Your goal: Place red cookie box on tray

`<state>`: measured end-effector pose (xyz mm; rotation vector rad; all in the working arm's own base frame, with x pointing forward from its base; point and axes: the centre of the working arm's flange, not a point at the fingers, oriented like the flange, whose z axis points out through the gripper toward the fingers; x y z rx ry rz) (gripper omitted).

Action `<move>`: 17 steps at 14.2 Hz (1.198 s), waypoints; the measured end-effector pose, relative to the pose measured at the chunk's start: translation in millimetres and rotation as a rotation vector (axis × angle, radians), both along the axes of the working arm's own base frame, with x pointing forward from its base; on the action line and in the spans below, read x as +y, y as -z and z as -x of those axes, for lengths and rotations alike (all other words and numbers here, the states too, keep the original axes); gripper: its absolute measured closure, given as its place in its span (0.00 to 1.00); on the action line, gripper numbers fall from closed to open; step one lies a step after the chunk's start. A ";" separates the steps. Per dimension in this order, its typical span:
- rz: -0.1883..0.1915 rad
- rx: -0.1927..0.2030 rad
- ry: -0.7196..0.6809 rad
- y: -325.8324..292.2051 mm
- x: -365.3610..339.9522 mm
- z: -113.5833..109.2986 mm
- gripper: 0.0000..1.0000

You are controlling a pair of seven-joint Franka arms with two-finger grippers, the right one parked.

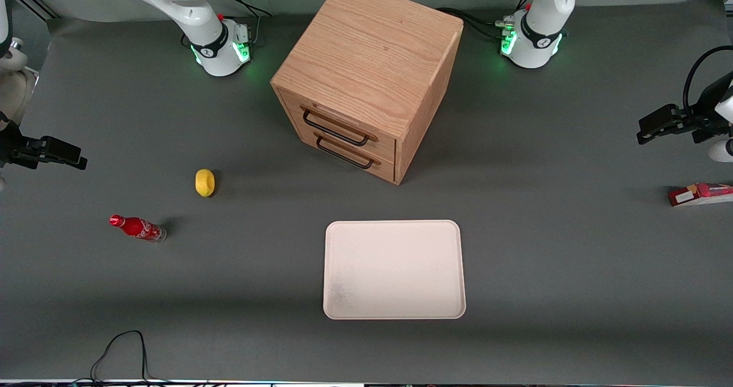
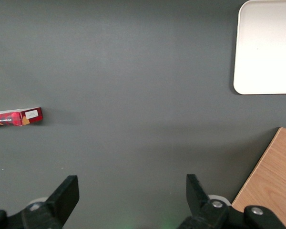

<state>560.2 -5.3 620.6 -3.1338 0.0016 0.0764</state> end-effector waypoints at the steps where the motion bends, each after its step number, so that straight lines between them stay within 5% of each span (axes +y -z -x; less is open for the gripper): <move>1: 0.000 0.001 0.001 0.1 -0.1 0.1 0.00; 10: -0.002 0.007 -0.032 4.5 19.4 -2.3 0.00; 17: 0.014 0.018 -0.068 55.5 201.9 -19.1 0.00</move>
